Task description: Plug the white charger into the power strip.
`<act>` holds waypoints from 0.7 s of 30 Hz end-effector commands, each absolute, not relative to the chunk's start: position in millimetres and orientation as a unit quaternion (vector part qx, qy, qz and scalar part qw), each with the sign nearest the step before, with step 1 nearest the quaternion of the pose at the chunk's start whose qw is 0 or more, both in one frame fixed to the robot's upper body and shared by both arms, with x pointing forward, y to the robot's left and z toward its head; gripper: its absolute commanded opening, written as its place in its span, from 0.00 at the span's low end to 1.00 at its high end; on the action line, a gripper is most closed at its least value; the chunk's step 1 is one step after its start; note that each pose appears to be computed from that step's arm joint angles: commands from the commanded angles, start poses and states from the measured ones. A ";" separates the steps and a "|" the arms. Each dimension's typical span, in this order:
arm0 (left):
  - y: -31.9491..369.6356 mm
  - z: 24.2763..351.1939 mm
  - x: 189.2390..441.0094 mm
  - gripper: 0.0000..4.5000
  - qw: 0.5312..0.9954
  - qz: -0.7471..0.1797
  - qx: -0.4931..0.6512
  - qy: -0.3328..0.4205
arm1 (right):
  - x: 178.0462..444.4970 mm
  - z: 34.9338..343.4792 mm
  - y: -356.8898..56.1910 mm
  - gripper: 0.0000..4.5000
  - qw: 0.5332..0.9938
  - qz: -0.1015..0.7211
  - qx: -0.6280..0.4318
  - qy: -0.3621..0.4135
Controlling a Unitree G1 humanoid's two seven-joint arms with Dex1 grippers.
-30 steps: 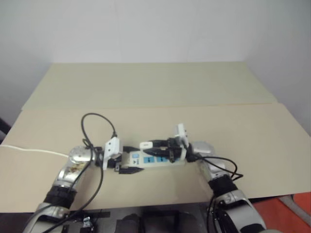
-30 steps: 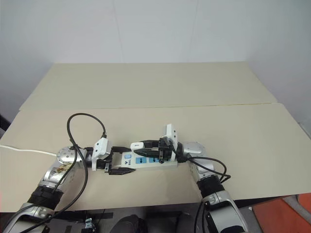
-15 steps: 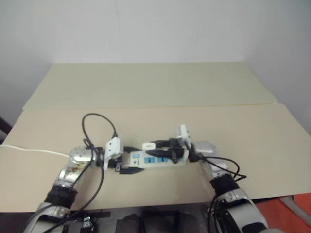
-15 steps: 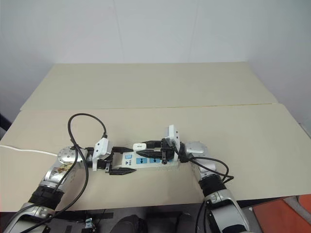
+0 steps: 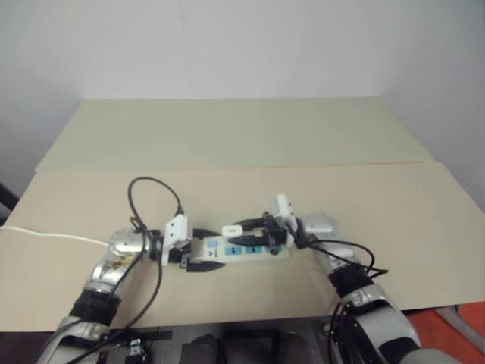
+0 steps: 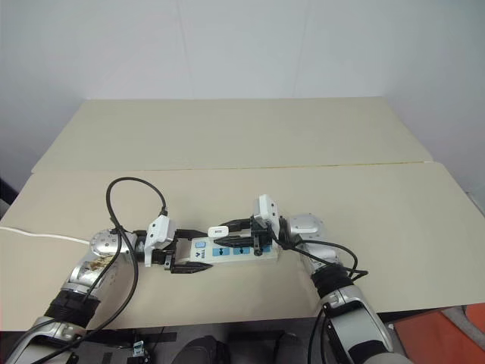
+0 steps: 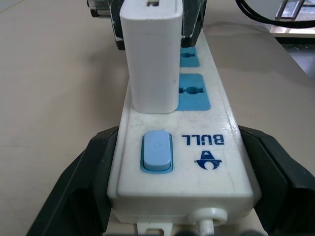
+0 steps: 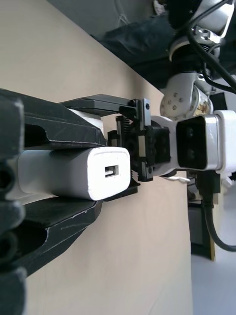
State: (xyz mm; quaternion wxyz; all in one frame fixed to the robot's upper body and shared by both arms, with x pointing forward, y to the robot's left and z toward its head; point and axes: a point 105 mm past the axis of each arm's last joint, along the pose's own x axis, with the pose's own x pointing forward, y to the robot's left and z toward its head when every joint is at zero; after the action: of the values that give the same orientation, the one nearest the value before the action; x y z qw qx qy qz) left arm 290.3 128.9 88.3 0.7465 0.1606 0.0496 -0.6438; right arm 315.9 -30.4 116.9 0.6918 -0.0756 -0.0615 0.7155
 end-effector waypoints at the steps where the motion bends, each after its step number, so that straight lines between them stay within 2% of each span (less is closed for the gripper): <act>1: 126.4 85.5 285.2 0.73 0.732 -0.658 0.168 0.059 | 329.4 102.8 -51.0 0.24 0.716 0.689 -0.115 -0.018; 11: 124.6 83.1 283.1 0.73 0.732 -0.659 0.165 0.059 | 329.2 89.5 -56.3 0.24 0.715 0.688 -0.123 0.016; 19: 122.9 83.1 283.6 0.73 0.731 -0.660 0.164 0.058 | 332.4 97.7 -58.8 0.24 0.729 0.676 -0.102 0.034; 21: 123.0 82.8 283.8 0.73 0.731 -0.660 0.163 0.058 | 331.4 102.0 -60.6 0.40 0.730 0.675 -0.100 0.028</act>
State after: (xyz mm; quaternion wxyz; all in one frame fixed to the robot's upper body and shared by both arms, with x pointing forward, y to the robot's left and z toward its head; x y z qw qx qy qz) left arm 290.8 127.8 86.8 0.7493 0.1575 0.0505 -0.6412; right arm 320.0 -33.8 118.1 0.6883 -0.0919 -0.0223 0.7192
